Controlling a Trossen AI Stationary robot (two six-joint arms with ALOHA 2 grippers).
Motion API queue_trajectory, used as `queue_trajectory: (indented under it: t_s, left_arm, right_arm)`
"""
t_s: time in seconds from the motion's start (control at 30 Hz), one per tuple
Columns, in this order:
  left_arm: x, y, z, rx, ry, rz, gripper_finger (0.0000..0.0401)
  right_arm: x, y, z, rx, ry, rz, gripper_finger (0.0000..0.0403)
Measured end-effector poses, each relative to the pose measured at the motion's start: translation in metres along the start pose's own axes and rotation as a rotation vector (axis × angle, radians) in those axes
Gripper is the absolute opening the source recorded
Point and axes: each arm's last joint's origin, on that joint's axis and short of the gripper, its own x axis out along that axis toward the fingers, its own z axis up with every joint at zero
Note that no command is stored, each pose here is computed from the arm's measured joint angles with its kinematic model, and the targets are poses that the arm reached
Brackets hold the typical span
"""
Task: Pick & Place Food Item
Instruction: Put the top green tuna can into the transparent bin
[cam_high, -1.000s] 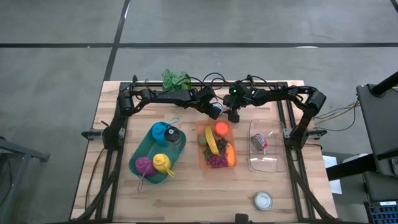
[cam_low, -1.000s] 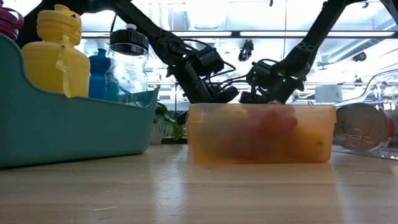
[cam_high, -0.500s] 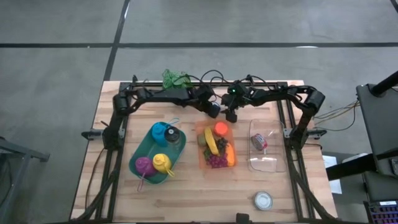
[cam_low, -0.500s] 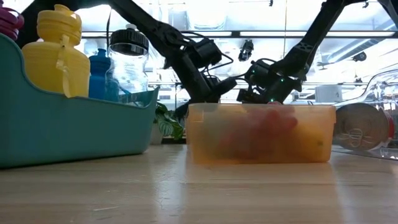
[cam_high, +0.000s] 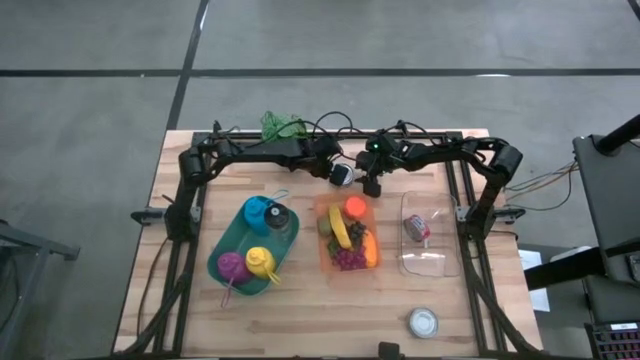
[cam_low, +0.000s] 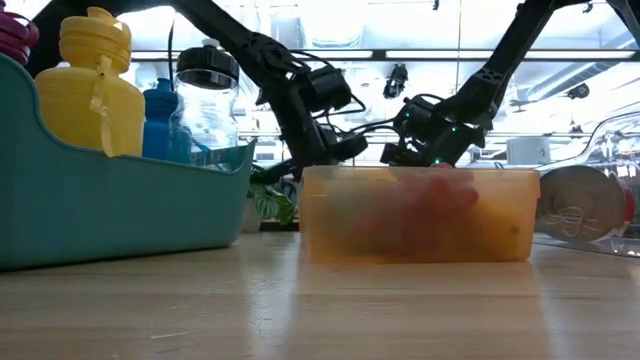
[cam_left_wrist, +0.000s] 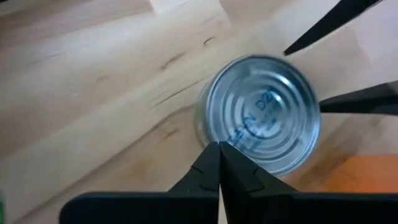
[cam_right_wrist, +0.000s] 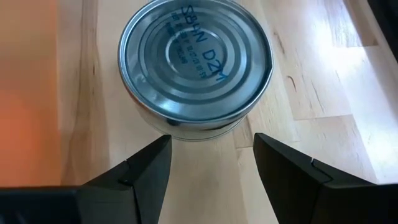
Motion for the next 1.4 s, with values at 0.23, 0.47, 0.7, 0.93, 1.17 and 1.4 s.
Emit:
queue_trajectory:
  t_s: [0.23,0.47,0.7,0.93,1.17,1.4]
  left_arm:
    - [0.021,0.013,-0.014,-0.047,0.061,-0.003,0.0002]
    - [0.026,0.013,-0.013,-0.064,0.017,-0.046,0.0002]
    - [0.026,0.012,-0.009,-0.066,-0.014,-0.072,0.0002]
    - [0.026,0.014,-0.009,-0.064,-0.011,-0.071,0.0002]
    - [0.026,0.014,-0.008,-0.063,-0.008,-0.072,0.0002]
    - [0.028,0.016,-0.012,-0.062,0.006,-0.079,0.0002]
  right_arm:
    - [0.000,-0.001,0.001,0.009,-0.003,-0.006,0.0226]
    - [0.000,-0.001,0.002,0.011,-0.006,-0.014,0.0226]
    - [0.000,-0.001,0.002,0.001,-0.008,-0.014,0.0226]
    - [0.001,-0.001,0.008,-0.035,-0.074,-0.015,0.0226]
    - [0.001,-0.001,0.009,-0.037,-0.091,-0.010,0.0226]
    - [0.001,0.000,0.011,-0.041,-0.103,-0.002,0.0226]
